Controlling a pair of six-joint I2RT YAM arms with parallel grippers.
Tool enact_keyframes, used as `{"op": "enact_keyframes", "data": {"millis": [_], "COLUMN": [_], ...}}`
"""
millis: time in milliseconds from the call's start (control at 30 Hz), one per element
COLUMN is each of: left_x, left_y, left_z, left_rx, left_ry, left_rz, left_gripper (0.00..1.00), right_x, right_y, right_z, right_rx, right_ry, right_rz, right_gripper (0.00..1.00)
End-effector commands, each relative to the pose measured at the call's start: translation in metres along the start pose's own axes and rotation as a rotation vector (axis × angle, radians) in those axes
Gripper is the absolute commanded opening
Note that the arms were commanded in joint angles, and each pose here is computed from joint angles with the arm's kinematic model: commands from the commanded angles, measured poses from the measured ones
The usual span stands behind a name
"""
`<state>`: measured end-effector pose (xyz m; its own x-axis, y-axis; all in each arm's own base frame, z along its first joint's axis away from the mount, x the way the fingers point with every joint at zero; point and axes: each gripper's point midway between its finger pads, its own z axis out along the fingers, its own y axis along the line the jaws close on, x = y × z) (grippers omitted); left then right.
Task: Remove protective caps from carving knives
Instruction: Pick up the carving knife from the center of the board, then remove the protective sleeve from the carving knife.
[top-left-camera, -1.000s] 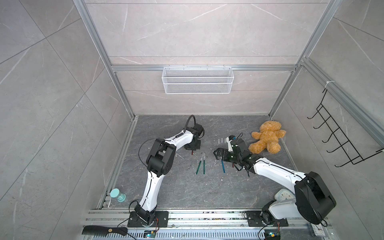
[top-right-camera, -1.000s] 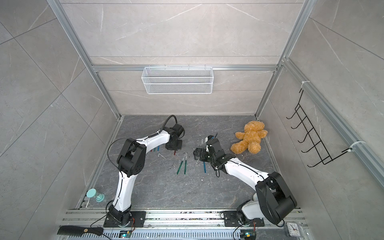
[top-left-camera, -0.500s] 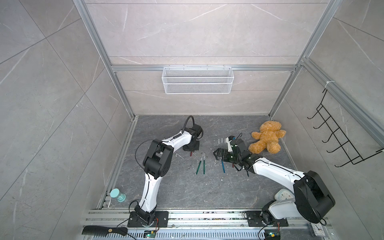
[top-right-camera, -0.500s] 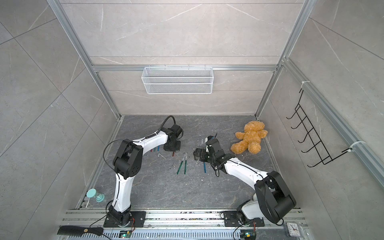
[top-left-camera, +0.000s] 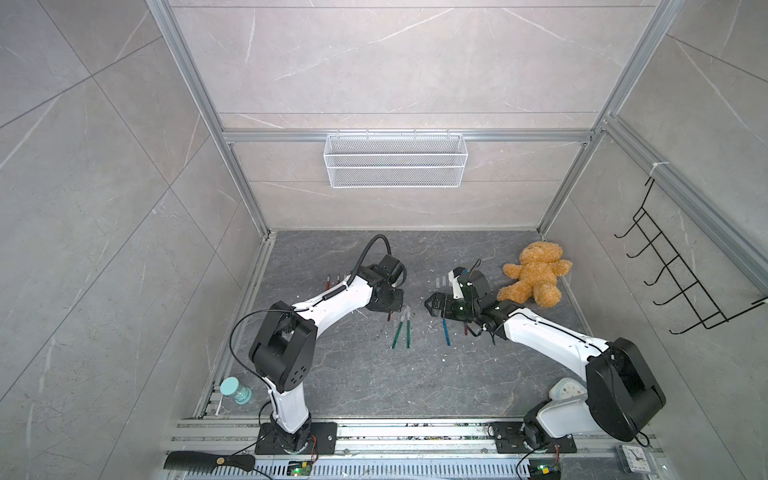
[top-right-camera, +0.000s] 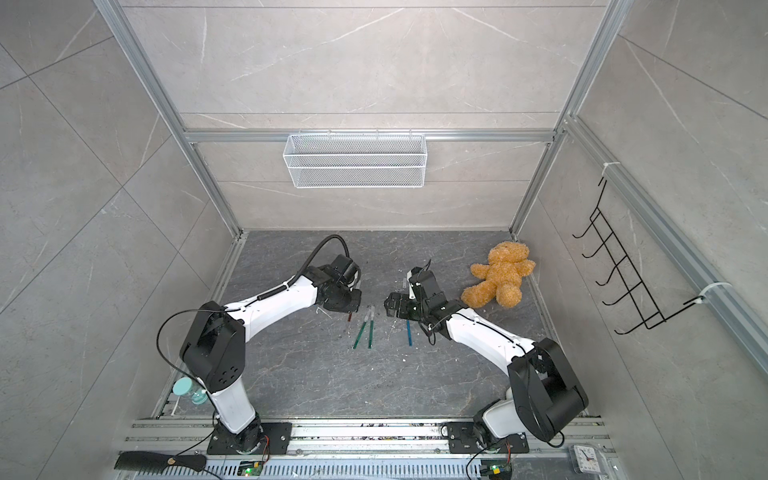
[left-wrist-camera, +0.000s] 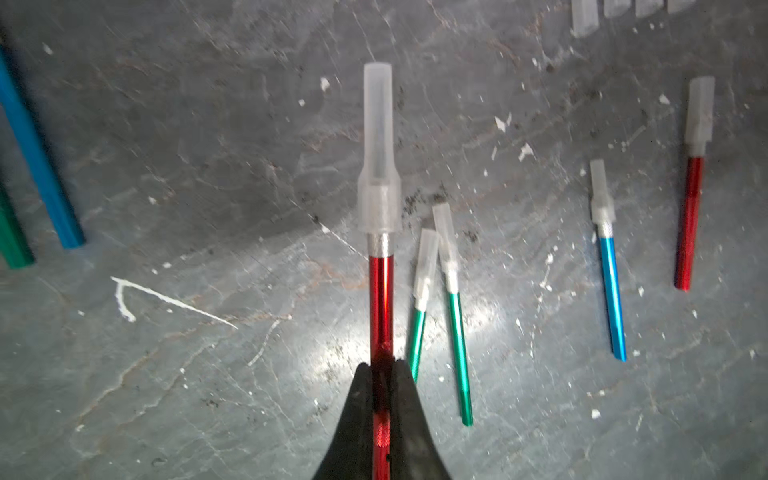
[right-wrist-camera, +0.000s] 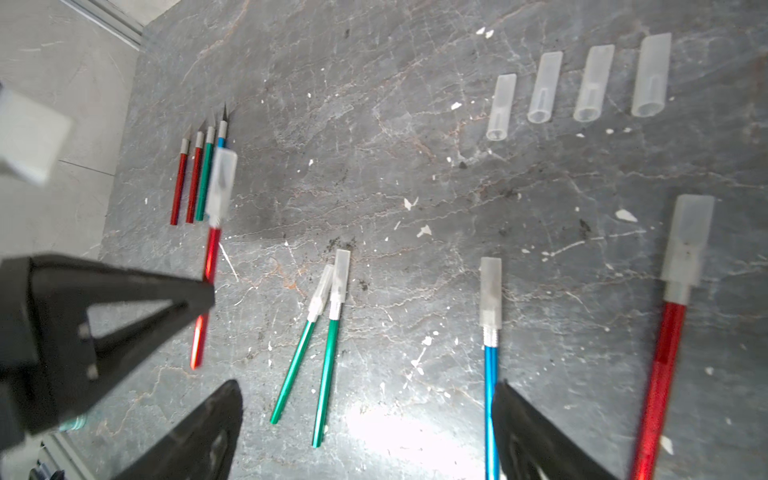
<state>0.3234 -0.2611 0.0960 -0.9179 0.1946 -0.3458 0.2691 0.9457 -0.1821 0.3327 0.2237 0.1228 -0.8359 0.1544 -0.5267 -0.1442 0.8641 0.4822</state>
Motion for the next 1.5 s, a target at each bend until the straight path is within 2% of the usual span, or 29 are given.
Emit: {"op": "enact_keyframes", "data": {"millis": [0,133,333,400,833,1133,1333,1467], "left_x": [-0.002,0.007,0.014,0.017,0.037,0.041,0.043,0.043], "left_y": [-0.016,-0.023,-0.037,-0.041,-0.062,-0.071,-0.073,-0.074], "left_z": [-0.018,-0.023,-0.029,-0.029,-0.019,-0.019,-0.017,-0.016], "left_rx": [0.107,0.159,0.217,0.224,0.238,0.251,0.256,0.255], "left_ry": [-0.061,-0.085,-0.114,-0.114,-0.085,-0.085,-0.077,-0.076], "left_rz": [-0.016,-0.001,0.031,0.046,0.139,0.172,0.178,0.182], "left_gripper": [0.0,0.0,0.0,0.0,0.0,0.0,0.0,0.0], "right_x": [0.0,-0.001,-0.001,-0.001,-0.003,-0.003,-0.004,-0.004], "right_y": [0.009,0.015,0.031,0.038,0.064,0.061,0.059,0.059], "right_z": [-0.002,-0.002,0.006,0.01,0.029,0.038,0.041,0.042], "right_rx": [-0.013,-0.032,-0.099,-0.132,-0.223,-0.214,-0.201,-0.201], "right_ry": [0.045,0.062,0.112,0.131,0.167,0.16,0.156,0.158], "right_rz": [0.028,0.055,0.105,0.125,0.161,0.18,0.187,0.192], "right_gripper": [0.91,0.88,0.78,0.73,0.61,0.47,0.33,0.32]}}
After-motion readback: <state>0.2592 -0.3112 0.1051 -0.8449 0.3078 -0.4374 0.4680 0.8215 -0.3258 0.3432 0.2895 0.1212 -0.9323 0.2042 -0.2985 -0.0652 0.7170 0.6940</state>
